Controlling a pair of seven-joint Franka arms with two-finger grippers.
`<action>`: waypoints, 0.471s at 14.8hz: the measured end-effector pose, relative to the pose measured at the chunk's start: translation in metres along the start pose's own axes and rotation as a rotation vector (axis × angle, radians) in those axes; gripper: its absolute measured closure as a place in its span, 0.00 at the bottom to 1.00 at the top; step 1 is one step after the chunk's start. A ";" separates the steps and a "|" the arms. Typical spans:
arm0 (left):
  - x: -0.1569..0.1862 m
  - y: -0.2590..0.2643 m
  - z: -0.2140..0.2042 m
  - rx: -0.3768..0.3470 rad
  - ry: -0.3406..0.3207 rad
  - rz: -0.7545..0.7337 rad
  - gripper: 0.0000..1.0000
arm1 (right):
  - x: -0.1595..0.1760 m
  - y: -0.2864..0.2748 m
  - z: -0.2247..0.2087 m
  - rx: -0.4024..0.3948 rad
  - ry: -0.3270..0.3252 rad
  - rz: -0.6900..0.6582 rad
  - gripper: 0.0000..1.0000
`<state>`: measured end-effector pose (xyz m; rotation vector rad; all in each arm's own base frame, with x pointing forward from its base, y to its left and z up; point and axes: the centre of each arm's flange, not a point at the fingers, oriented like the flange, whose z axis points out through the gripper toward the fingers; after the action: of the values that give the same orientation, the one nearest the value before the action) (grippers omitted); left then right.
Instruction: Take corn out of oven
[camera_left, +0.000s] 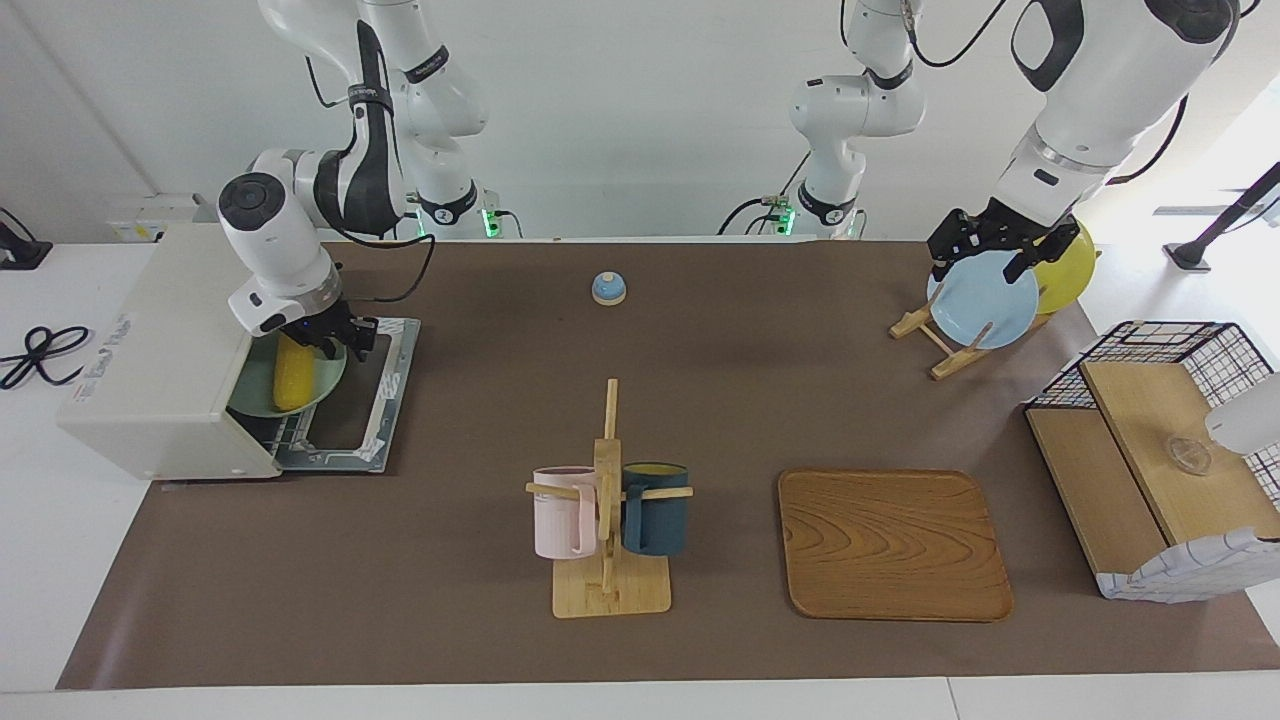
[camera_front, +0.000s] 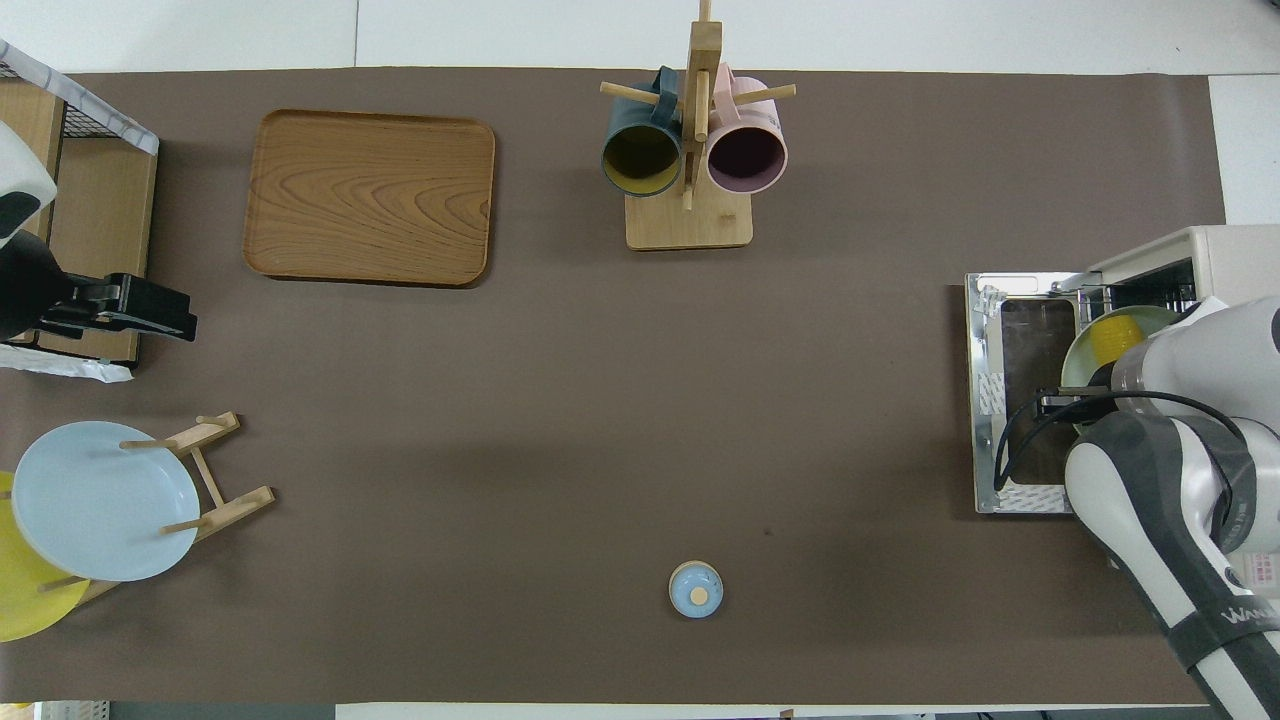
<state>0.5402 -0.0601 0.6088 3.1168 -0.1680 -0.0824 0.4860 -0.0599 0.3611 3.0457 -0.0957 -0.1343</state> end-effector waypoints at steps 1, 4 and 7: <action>0.000 0.000 0.000 0.000 0.000 0.000 0.00 | -0.002 -0.001 0.002 -0.001 0.007 -0.002 0.53; 0.000 0.000 0.000 0.000 0.001 0.000 0.00 | -0.006 -0.001 0.003 -0.017 0.017 -0.014 0.64; 0.000 0.000 0.000 0.000 0.001 0.000 0.00 | -0.007 -0.003 -0.001 -0.068 0.026 -0.058 0.91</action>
<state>0.5403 -0.0601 0.6088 3.1168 -0.1680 -0.0810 0.4792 -0.0565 0.3626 2.9826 -0.0002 -0.1001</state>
